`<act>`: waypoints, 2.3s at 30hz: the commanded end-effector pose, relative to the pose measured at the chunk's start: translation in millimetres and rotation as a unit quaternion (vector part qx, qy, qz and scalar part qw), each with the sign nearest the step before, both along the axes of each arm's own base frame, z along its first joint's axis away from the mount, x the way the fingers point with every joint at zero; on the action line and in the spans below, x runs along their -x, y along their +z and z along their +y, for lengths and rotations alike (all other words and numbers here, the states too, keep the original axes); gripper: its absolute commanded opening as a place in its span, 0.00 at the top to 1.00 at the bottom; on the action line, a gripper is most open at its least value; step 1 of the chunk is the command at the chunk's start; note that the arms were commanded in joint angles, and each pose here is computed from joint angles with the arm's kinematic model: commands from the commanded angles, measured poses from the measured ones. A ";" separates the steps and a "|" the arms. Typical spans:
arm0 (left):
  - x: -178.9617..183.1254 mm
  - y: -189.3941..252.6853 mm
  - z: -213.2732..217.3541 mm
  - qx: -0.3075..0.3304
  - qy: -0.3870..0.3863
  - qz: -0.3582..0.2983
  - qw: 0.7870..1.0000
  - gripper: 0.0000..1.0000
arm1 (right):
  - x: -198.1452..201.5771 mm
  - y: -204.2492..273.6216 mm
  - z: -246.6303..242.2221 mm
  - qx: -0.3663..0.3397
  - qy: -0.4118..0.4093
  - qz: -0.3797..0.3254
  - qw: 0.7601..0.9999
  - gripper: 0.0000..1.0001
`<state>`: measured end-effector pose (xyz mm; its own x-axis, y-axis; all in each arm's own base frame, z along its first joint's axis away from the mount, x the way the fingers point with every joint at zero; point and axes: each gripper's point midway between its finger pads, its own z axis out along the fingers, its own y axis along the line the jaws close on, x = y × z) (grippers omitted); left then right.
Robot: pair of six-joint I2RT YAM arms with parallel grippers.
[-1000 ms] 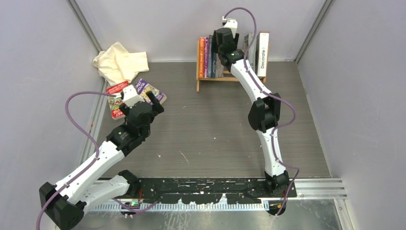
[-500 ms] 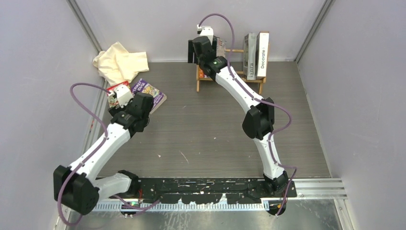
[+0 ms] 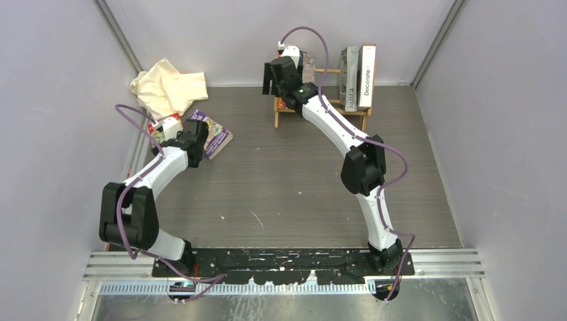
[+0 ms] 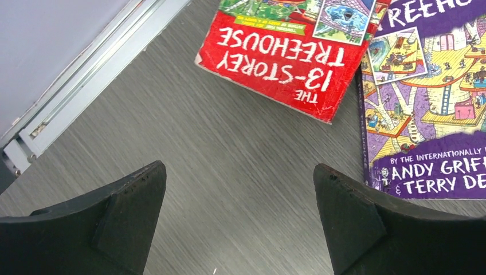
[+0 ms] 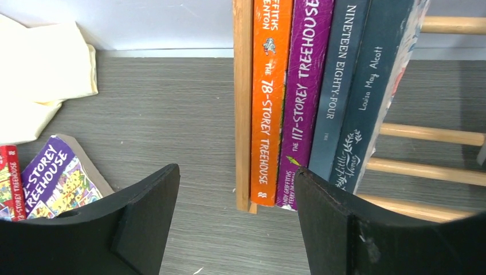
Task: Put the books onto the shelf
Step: Move the book to the center of the board.
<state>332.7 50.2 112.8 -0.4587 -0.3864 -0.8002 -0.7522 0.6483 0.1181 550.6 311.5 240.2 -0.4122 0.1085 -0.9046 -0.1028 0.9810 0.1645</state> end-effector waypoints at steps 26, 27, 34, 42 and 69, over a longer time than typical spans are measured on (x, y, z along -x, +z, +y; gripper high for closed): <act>-48.0 22.2 19.1 0.007 -0.013 -0.015 1.000 0.01 | 14.8 53.2 24.6 -0.091 0.040 -0.031 0.995 0.22; -43.5 22.3 24.3 0.033 0.007 -0.027 0.999 0.01 | 17.3 53.9 29.7 -0.091 0.046 -0.029 0.994 0.22; -31.4 24.4 37.9 0.138 0.064 -0.083 0.985 0.02 | 37.8 48.9 59.9 -0.079 0.078 -0.017 0.994 0.22; -18.7 15.2 40.8 0.244 0.142 -0.166 0.945 0.02 | 45.1 42.6 67.5 -0.083 0.093 -0.007 0.992 0.22; 25.2 34.1 91.8 0.213 0.269 -0.288 0.894 0.05 | 173.0 -23.4 248.1 -0.223 0.346 0.169 0.895 0.23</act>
